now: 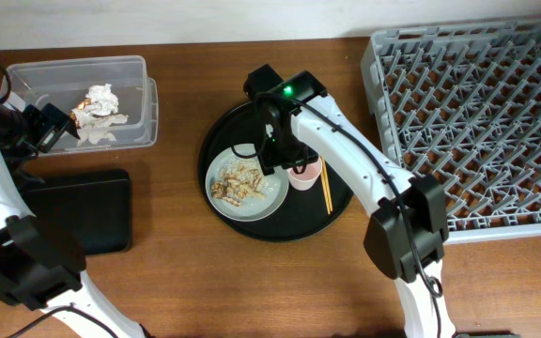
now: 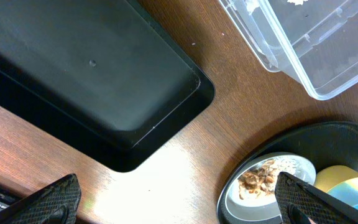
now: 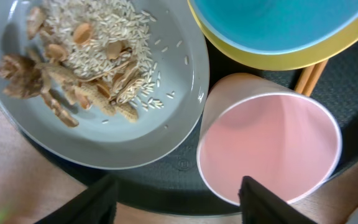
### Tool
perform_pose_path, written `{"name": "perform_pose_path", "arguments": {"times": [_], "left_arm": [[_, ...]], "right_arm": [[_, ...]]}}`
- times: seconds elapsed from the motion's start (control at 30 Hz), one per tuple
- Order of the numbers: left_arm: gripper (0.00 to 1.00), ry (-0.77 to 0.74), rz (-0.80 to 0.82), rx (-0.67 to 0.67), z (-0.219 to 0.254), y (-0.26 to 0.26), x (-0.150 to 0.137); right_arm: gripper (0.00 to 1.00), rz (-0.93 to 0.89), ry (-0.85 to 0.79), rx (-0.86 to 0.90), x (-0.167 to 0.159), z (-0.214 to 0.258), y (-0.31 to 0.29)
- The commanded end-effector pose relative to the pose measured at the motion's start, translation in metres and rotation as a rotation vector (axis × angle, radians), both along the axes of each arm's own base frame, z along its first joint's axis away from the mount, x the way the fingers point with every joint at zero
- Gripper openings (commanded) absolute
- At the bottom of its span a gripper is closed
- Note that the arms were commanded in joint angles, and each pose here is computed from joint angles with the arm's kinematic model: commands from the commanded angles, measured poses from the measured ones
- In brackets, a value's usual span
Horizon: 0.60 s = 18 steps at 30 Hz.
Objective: Sort waste into correct bins and load items into the dishwasher rack
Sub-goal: 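Reach the right gripper over the pink cup on the tray, then grasp the pink cup with the right gripper and lift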
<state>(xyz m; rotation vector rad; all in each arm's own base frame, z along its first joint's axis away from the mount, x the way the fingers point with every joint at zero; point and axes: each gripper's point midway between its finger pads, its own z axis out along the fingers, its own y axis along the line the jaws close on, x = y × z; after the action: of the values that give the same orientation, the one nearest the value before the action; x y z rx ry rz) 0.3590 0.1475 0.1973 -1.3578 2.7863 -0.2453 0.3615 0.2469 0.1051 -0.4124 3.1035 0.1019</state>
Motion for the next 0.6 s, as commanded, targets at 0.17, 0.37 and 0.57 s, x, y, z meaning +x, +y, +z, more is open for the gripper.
{"name": "perform_pose_path", "arguments": {"times": [0.17,0.37,0.57], "left_arm": [[0.99,-0.028,0.009,0.010,0.012,-0.002,-0.004],[0.99,-0.028,0.009,0.010,0.012,-0.002,-0.004],[0.99,-0.028,0.009,0.010,0.012,-0.002,-0.004]], "right_arm": [[0.55,-0.012,0.043,-0.013,-0.003,-0.027,0.003],[0.27,-0.012,0.045,-0.014,-0.003,-0.040,0.003],[0.04,-0.012,0.042,-0.013,-0.004,-0.036,0.002]]}}
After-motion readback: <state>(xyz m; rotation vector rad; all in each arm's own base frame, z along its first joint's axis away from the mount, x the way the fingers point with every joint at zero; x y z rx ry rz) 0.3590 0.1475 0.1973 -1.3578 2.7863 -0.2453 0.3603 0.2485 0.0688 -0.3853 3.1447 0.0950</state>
